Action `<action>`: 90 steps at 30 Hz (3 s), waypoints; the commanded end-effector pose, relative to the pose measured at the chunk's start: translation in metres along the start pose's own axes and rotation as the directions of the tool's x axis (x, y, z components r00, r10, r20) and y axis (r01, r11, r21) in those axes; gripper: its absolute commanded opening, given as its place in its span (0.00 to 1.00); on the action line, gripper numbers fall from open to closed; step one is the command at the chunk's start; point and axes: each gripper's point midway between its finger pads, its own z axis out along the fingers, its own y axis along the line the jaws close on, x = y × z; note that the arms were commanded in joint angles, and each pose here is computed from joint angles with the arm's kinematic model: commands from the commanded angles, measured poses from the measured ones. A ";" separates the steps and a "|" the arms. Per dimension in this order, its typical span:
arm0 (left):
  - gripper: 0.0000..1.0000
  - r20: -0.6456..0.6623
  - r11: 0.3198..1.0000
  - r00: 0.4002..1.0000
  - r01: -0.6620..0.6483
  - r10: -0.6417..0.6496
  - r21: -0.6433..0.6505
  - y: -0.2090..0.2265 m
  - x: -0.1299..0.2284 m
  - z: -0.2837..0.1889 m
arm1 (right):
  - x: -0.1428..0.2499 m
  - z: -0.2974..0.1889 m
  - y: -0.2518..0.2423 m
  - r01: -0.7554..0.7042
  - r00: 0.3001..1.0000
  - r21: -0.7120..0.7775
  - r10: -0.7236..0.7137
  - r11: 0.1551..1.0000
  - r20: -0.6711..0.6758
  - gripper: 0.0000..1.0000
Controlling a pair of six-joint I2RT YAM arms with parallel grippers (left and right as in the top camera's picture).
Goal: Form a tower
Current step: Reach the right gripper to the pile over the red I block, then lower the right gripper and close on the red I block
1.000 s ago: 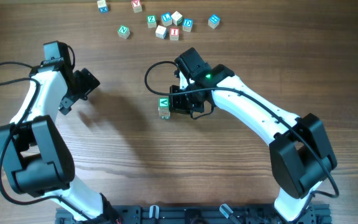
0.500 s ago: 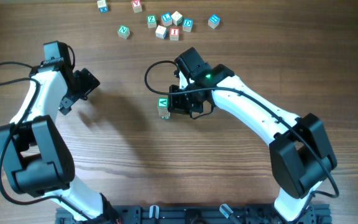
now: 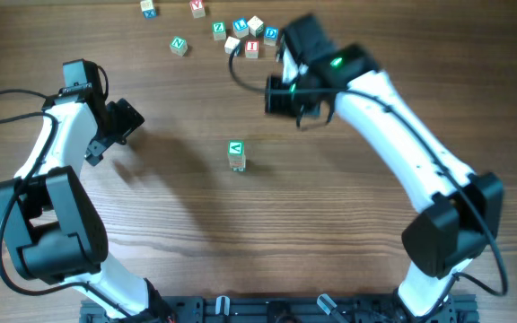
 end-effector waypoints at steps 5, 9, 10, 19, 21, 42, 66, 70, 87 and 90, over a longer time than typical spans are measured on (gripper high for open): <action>1.00 0.027 1.000 1.000 0.001 -0.002 0.016 -0.001 -0.008 -0.009 | -0.114 -0.113 0.023 0.205 0.852 0.109 -0.232 0.973 0.469 0.07; 1.00 0.027 1.000 1.000 0.001 -0.002 0.016 -0.001 -0.008 -0.009 | -0.147 -0.094 0.023 0.195 0.804 0.135 -0.237 0.971 0.545 0.36; 1.00 0.027 1.000 1.000 0.001 -0.002 0.016 -0.001 -0.008 -0.009 | -0.155 -0.084 0.023 0.197 0.799 0.133 -0.237 0.971 0.553 0.46; 1.00 0.027 1.000 1.000 0.001 -0.002 0.016 -0.001 -0.008 -0.009 | -0.181 0.070 -0.019 0.177 0.854 0.159 -0.232 0.971 0.466 0.68; 1.00 0.027 1.000 1.000 0.001 -0.002 0.016 -0.001 -0.008 -0.009 | -0.181 0.109 -0.031 0.176 0.865 0.159 -0.230 0.971 0.446 0.68; 1.00 0.027 1.000 1.000 0.001 -0.002 0.016 -0.001 -0.008 -0.009 | -0.168 0.216 -0.080 0.092 0.899 0.165 -0.153 0.982 0.409 0.53; 1.00 0.027 1.000 1.000 0.001 -0.002 0.016 -0.001 -0.008 -0.009 | -0.176 0.194 -0.069 0.149 0.882 0.178 -0.212 0.973 0.421 0.15; 1.00 0.027 1.000 1.000 0.001 -0.002 0.016 -0.001 -0.008 -0.009 | -0.165 0.170 -0.067 0.158 0.905 0.206 -0.225 0.966 0.361 0.12; 1.00 0.027 1.000 1.000 0.001 -0.002 0.016 -0.001 -0.008 -0.009 | -0.196 0.140 -0.037 0.265 0.808 0.206 -0.334 0.942 0.486 0.52; 1.00 0.027 1.000 1.000 0.001 -0.002 0.016 -0.001 -0.008 -0.009 | -0.193 0.162 -0.040 0.279 0.809 0.199 -0.342 0.939 0.478 0.53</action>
